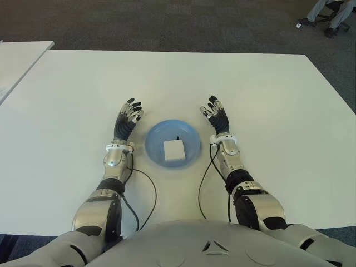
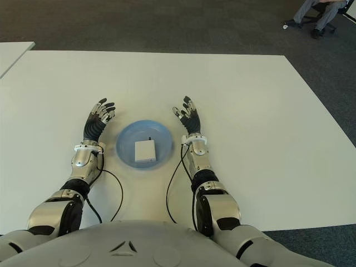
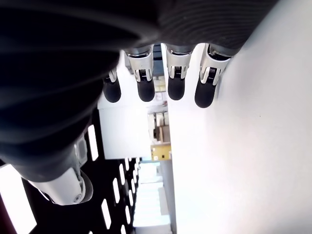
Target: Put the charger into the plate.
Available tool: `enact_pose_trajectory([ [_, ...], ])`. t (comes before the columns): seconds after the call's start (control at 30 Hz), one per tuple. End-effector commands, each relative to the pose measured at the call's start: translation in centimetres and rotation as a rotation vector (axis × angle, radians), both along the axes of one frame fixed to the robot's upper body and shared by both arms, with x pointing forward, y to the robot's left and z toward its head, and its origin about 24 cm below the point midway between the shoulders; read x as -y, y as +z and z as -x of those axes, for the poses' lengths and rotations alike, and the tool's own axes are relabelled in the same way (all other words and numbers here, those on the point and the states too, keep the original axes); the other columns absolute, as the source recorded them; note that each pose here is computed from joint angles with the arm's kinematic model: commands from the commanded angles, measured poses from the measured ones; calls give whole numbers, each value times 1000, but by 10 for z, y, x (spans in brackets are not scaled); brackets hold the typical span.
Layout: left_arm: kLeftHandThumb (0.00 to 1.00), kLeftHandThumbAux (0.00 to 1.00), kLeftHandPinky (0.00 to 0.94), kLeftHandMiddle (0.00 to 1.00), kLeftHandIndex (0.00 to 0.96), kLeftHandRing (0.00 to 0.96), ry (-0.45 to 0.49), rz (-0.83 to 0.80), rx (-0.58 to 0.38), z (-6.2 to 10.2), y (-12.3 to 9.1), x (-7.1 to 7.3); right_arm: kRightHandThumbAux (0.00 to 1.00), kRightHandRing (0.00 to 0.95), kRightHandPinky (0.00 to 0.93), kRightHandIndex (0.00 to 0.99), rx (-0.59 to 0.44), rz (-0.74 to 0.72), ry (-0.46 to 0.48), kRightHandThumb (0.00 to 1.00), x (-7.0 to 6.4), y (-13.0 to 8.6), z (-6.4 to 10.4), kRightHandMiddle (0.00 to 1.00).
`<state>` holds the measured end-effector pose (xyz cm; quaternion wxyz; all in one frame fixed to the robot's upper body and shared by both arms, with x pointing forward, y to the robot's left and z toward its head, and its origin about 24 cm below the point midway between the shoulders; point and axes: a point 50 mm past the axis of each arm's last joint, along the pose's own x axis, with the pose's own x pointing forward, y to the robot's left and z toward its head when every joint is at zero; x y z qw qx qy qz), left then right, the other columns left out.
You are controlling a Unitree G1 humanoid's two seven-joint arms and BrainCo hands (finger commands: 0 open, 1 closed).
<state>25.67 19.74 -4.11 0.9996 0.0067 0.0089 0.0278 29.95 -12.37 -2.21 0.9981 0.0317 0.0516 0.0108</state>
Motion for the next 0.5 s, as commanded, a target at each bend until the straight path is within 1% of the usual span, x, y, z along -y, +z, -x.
enact_pose_trajectory([
  [0.03, 32, 576, 250, 228, 129, 233, 25, 45, -191, 32, -35, -2, 670, 60, 78, 30, -137, 3, -15, 10, 1, -23, 14, 66],
  [0.27, 28, 579, 237, 221, 126, 223, 33, 47, -187, 30, -33, -5, 657, 66, 81, 27, -145, 0, -25, 1, 0, -23, 14, 71],
  [0.5, 34, 576, 254, 228, 134, 232, 31, 47, -170, 29, -31, -6, 652, 80, 97, 32, -145, -2, -30, 0, -1, -24, 15, 84],
])
